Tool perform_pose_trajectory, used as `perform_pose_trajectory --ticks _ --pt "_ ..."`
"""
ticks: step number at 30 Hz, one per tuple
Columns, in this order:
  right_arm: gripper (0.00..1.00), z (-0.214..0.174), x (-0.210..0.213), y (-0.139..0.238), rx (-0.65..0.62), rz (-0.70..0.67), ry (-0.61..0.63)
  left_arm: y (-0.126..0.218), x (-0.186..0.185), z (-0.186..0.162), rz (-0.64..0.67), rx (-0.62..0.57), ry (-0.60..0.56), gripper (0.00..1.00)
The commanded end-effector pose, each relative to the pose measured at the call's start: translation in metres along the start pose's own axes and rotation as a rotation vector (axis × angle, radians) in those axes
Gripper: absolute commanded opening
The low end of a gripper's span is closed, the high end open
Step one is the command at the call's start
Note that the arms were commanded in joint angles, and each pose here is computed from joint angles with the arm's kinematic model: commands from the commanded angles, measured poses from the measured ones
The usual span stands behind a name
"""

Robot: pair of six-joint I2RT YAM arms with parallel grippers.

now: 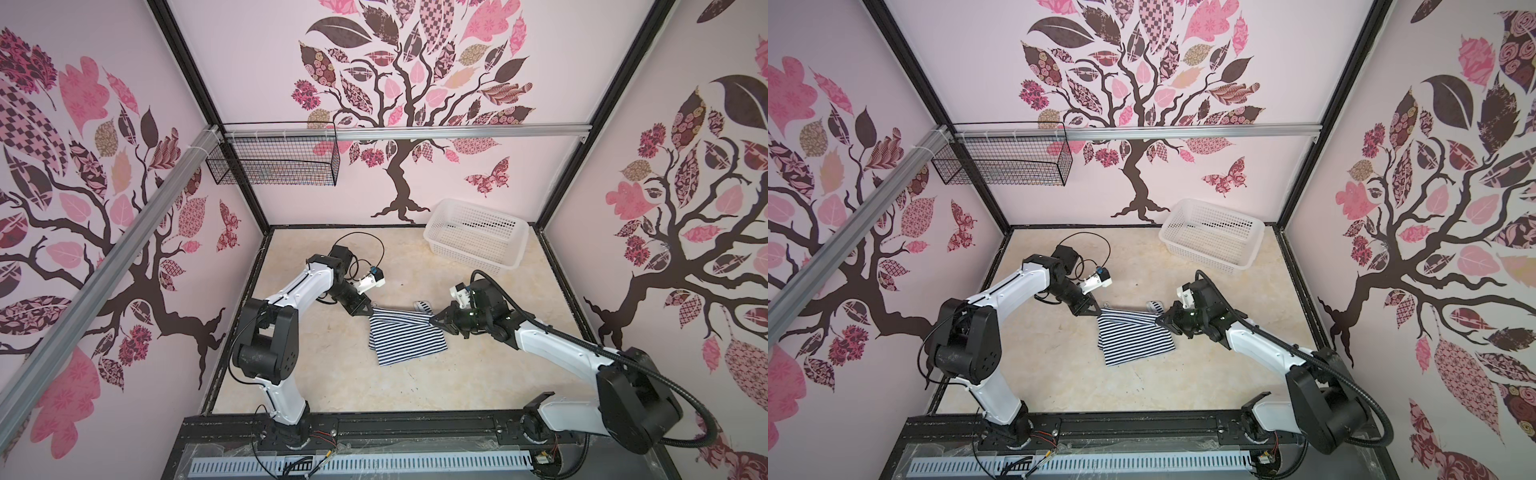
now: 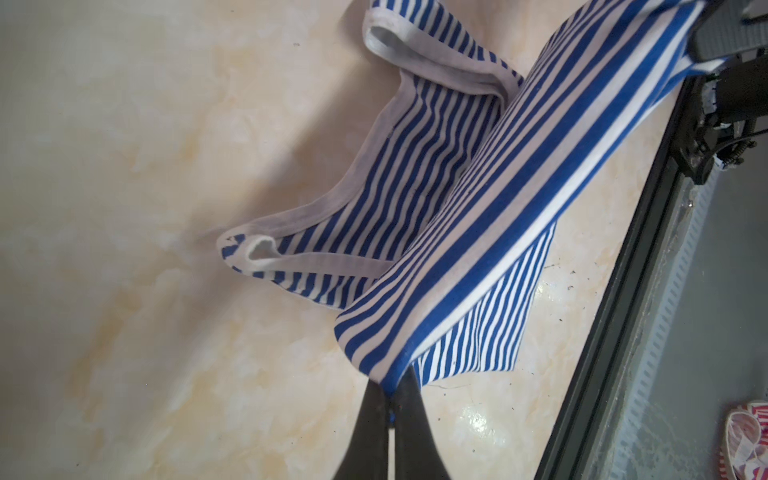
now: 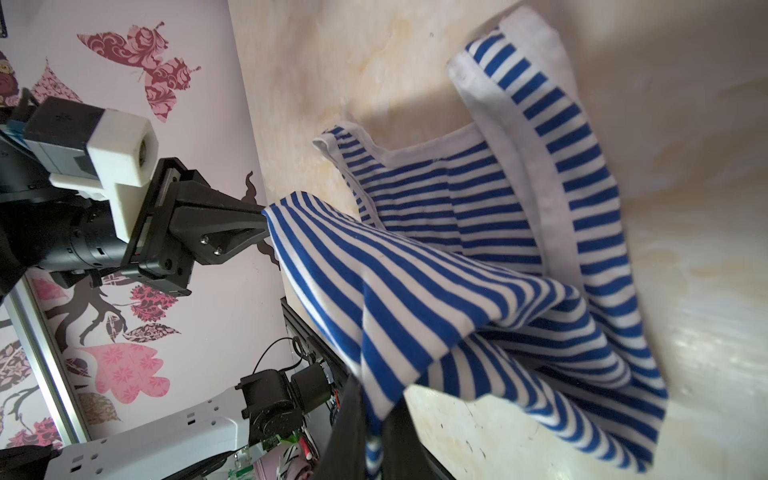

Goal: Fold and stack the tank tops

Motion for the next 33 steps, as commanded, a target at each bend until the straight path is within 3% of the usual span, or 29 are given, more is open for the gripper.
perform_pose_trajectory --ticks 1,4,9,12,15,18,21,25,28,33 --pt "0.09 0.028 0.017 -0.006 -0.027 0.081 0.047 -0.001 0.020 0.013 0.025 -0.019 0.025 0.00" --pt "0.23 0.039 0.007 -0.019 -0.017 0.086 0.018 -0.010 0.035 0.018 0.041 -0.006 0.048 0.01" --pt "0.54 0.063 -0.006 -0.027 -0.042 0.065 -0.004 -0.018 0.058 0.032 0.078 -0.019 0.111 0.20" --pt "0.58 0.072 0.001 -0.025 -0.054 0.053 0.035 -0.010 0.067 0.044 0.115 -0.076 0.150 0.31" --pt "0.59 0.078 0.011 -0.014 -0.086 0.036 0.076 0.002 0.073 0.053 0.165 -0.119 0.173 0.53" --pt "0.59 0.076 0.015 0.000 -0.106 -0.008 0.123 0.020 0.078 0.054 0.233 -0.182 0.200 0.56" --pt "0.52 0.072 0.014 0.007 -0.114 -0.045 0.165 0.035 0.056 0.049 0.194 -0.226 0.161 0.56" --pt "0.23 0.066 0.004 -0.005 -0.072 -0.056 0.154 0.026 0.029 0.038 0.169 -0.181 0.092 0.55" --pt "0.11 0.061 0.002 -0.020 -0.038 -0.065 0.168 0.005 0.020 0.030 0.152 -0.117 0.068 0.50" --pt "0.05 0.060 -0.013 -0.043 0.004 -0.089 0.161 -0.020 0.021 0.027 0.129 -0.091 0.075 0.47"
Point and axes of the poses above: each gripper's point midway between its finger pads, its own y axis back along the fingers, its own x axis along the line the jaws close on, z = x × y, the point moved 1 cm from there along y, back along the fingers, and after that the axes turned 11 degrees about y, right-handed, at the moved point
